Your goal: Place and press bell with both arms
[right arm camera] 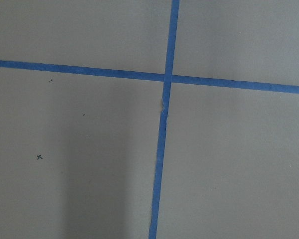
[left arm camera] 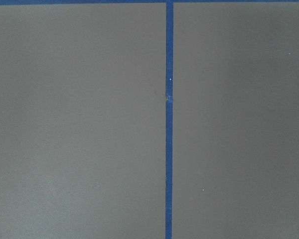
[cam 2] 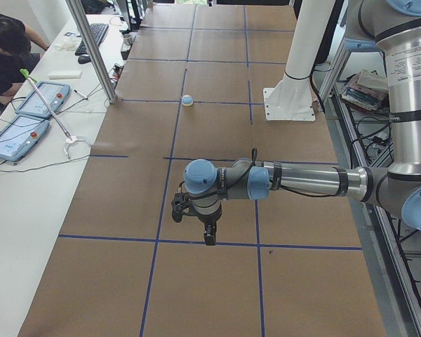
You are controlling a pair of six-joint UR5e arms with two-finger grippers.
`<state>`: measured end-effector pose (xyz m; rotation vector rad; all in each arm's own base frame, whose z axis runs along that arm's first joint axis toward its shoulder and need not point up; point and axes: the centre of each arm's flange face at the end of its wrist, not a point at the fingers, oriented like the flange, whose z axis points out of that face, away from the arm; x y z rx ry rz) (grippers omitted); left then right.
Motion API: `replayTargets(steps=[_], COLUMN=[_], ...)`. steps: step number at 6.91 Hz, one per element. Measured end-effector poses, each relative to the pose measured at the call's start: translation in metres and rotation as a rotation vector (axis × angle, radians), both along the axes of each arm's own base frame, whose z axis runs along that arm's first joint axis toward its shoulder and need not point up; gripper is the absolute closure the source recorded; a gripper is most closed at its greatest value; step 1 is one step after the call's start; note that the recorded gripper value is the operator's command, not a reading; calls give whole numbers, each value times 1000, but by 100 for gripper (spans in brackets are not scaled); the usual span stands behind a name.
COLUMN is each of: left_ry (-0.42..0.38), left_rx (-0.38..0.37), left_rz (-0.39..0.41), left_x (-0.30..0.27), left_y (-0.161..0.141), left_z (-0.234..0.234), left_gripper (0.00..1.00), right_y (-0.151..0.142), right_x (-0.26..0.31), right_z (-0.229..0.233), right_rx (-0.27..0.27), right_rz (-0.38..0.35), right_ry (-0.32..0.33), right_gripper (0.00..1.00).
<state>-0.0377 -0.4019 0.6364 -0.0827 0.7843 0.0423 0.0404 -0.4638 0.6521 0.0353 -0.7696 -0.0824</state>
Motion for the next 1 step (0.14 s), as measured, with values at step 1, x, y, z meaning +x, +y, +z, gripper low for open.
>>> replayTargets(steps=[1], left_ry=[0], left_rx=[0], left_rz=[0], left_x=[0], left_y=[0], left_z=[0], left_gripper=[0], right_y=[0], right_x=[0], right_z=[0], right_rx=[0], right_rz=[0], right_ry=[-1], right_gripper=[0])
